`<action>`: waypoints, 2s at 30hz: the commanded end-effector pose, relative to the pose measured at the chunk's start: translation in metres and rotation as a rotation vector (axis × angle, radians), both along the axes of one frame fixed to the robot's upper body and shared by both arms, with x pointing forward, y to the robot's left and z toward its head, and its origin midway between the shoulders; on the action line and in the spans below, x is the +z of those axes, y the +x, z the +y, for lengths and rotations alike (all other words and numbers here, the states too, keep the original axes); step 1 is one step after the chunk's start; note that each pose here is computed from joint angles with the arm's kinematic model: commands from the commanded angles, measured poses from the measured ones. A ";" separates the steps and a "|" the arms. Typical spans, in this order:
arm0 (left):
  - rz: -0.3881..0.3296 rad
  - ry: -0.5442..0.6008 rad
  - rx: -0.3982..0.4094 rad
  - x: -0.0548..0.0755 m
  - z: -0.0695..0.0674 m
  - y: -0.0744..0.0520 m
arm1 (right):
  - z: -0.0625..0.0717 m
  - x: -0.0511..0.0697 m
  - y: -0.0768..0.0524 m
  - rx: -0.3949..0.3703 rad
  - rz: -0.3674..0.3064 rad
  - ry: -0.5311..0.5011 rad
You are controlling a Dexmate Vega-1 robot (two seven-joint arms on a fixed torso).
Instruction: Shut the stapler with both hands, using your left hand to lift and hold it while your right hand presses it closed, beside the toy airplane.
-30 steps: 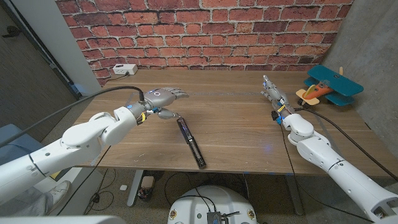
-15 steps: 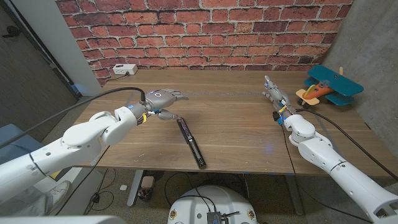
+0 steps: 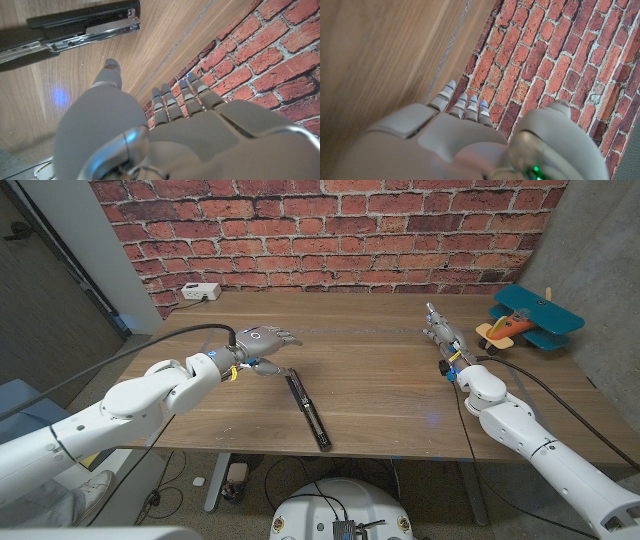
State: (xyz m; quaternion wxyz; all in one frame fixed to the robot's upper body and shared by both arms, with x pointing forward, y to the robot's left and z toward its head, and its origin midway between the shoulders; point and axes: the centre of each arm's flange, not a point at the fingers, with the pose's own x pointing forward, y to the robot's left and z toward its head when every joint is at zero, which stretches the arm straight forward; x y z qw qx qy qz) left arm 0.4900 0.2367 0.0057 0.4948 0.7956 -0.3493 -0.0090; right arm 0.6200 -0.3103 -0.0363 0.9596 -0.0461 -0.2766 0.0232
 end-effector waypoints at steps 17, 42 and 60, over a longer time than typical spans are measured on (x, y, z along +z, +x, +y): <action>0.032 0.089 -0.018 -0.015 -0.009 0.020 | 0.003 -0.001 0.001 -0.008 0.005 -0.002; 0.069 0.097 -0.026 -0.029 -0.005 0.032 | 0.006 0.000 0.007 -0.011 0.016 0.000; 0.096 0.118 -0.029 -0.034 -0.002 0.040 | 0.008 -0.001 0.011 -0.022 0.026 0.006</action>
